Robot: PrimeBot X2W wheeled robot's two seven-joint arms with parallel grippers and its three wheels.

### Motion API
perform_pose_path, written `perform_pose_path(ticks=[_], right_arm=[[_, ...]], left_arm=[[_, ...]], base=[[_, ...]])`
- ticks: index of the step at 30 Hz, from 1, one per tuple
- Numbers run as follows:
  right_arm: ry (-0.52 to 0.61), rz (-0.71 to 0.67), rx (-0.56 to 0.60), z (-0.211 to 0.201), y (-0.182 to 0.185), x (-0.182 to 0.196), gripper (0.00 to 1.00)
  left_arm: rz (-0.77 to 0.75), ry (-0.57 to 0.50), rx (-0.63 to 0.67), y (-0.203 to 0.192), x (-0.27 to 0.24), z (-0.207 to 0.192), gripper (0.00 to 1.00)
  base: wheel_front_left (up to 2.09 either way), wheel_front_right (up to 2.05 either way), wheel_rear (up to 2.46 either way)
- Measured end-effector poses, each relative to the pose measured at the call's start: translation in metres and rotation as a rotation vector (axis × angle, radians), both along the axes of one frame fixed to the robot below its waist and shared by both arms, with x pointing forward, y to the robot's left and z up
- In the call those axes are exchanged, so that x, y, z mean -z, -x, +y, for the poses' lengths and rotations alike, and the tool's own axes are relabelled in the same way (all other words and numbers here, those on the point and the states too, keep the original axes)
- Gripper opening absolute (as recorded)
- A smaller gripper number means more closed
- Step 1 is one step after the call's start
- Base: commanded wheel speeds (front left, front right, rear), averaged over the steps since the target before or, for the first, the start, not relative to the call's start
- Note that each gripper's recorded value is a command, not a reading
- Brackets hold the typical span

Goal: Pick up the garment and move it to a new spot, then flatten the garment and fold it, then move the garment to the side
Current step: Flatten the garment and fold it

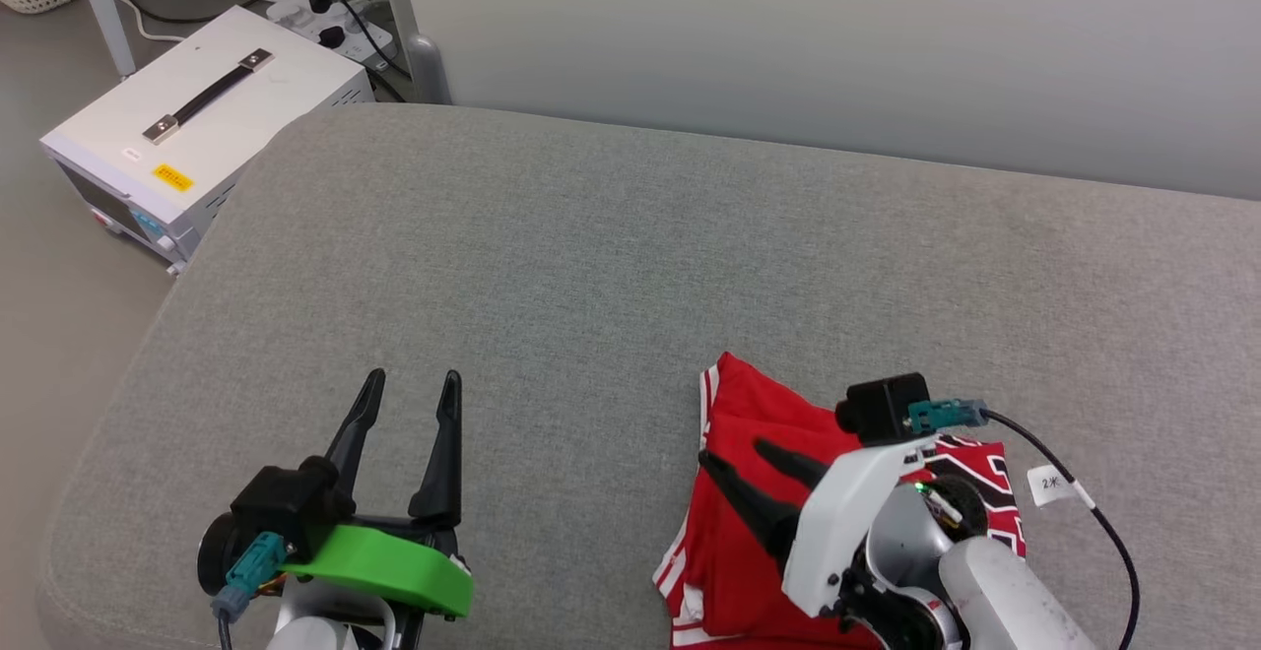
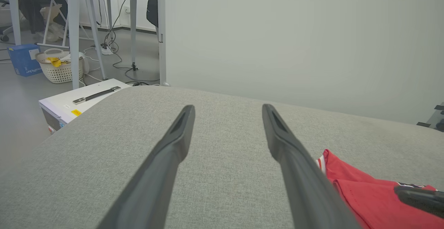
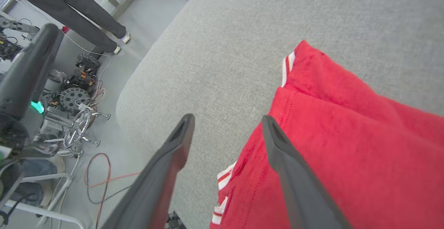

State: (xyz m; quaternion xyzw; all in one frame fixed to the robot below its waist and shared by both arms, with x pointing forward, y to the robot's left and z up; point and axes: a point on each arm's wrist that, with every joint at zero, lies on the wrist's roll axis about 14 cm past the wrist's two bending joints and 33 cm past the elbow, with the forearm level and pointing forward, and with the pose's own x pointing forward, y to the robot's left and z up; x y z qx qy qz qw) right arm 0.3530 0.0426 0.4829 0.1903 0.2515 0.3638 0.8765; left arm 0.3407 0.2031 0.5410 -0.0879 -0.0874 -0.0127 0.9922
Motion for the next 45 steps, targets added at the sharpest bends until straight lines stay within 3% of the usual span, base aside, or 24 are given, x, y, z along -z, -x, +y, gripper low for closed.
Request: perform_pose_path(ticks=[9,19,27,45], right_arm=[[0.241,-0.43,0.124,-0.057,-0.048,-0.054,1.0],[0.433,-0.71,0.382,-0.168,-0.074,-0.103,1.0],[0.432,-0.74,0.611,-0.241,-0.053,-0.109,1.0],[0.32,-0.696,0.746,-0.247,-0.013,-0.084,1.0]], left_arm=[[-0.017,0.001,0.045,-0.007,-0.005,-0.014,1.0],[-0.026,0.005,0.126,-0.017,-0.008,-0.041,1.0],[-0.034,0.008,0.166,-0.02,-0.01,-0.054,1.0],[-0.013,0.034,0.186,-0.012,-0.003,-0.064,1.0]], base=[[0.0,0.0,0.0],[0.0,0.0,0.0],[0.0,0.0,0.0],[0.0,0.0,0.0]])
